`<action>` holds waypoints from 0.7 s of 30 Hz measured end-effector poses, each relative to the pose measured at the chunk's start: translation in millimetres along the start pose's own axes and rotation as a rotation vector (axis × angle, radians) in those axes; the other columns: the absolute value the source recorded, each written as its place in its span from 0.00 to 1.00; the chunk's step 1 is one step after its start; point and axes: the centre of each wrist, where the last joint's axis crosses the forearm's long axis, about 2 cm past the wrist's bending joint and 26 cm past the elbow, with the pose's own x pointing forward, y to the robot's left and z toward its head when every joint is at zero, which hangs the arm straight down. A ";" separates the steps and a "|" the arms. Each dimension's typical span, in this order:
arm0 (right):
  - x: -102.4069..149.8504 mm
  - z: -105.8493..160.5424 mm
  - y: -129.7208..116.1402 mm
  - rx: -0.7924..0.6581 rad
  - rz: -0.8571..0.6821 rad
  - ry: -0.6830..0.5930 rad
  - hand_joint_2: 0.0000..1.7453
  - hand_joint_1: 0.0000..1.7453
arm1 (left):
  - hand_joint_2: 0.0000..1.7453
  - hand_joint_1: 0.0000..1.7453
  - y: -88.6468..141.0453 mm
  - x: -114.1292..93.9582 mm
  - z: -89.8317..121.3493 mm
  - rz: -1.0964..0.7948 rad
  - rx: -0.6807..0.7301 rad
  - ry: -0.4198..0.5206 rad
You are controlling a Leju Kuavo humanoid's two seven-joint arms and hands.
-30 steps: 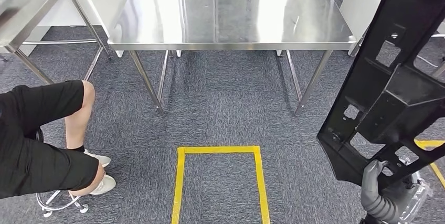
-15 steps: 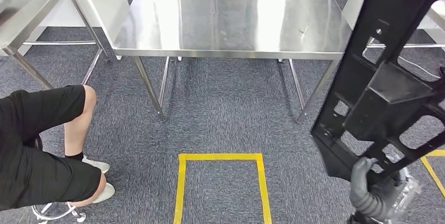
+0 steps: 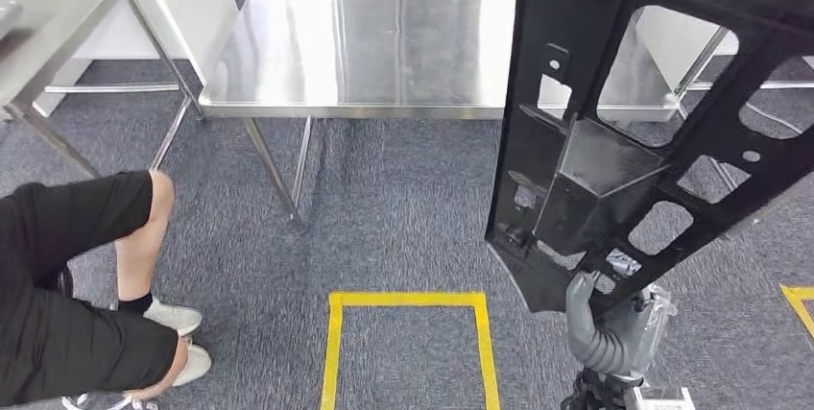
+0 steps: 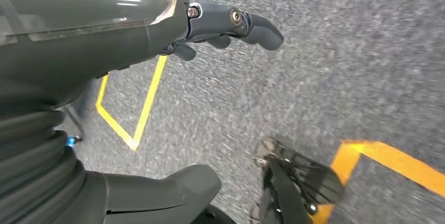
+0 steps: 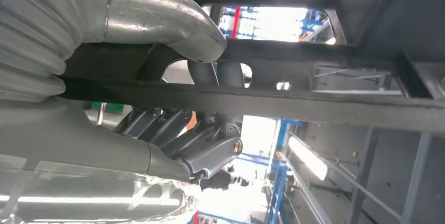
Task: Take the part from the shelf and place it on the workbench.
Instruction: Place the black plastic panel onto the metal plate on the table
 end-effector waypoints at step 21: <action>-9.7 -9.9 19.6 0.040 -0.037 -0.002 1.00 1.00 | 1.00 0.00 0.7 -0.5 -0.3 0.013 -0.003 0.017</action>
